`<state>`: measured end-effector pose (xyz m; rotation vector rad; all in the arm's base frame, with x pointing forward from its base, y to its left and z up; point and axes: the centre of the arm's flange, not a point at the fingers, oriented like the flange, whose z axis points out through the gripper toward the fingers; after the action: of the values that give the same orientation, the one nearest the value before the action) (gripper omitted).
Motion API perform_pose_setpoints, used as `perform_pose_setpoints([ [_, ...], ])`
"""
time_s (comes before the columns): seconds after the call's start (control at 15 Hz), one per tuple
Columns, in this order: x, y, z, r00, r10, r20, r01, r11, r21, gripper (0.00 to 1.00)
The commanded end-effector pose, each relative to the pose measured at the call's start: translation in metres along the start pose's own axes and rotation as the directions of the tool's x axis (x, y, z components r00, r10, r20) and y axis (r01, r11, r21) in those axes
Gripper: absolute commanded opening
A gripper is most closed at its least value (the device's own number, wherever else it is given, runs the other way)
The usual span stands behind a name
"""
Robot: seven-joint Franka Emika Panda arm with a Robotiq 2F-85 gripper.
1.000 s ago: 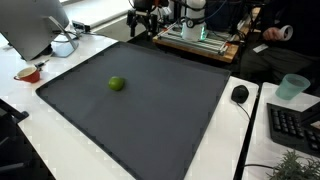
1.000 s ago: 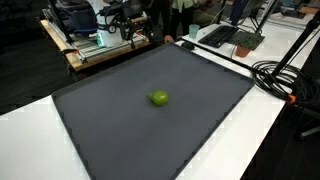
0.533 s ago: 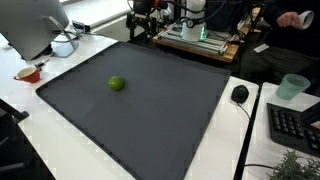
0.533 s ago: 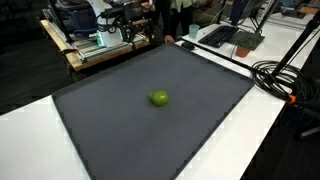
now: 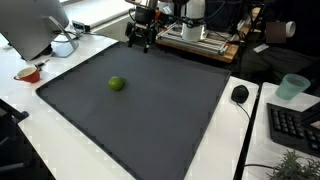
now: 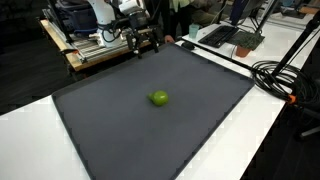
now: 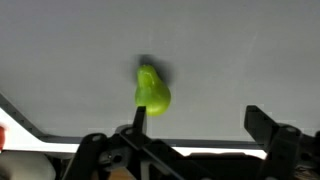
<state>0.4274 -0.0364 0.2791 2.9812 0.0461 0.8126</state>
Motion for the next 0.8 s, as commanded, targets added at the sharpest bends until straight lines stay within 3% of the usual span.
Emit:
perform_pose_setpoints([
  [0.0, -0.027, 0.014, 0.04, 0.997, -0.078, -0.008, 0.078, 0.995, 0.053, 1.0],
  [0.4, -0.057, 0.038, 0.072, 0.996, -0.054, 0.065, 0.053, 0.998, 0.013, 1.0],
  [0.47, -0.038, -0.001, 0.046, 0.994, -0.082, 0.067, 0.082, 0.997, 0.004, 1.0],
  [0.73, -0.055, 0.017, 0.062, 0.995, -0.056, 0.085, 0.056, 0.998, -0.003, 1.0],
])
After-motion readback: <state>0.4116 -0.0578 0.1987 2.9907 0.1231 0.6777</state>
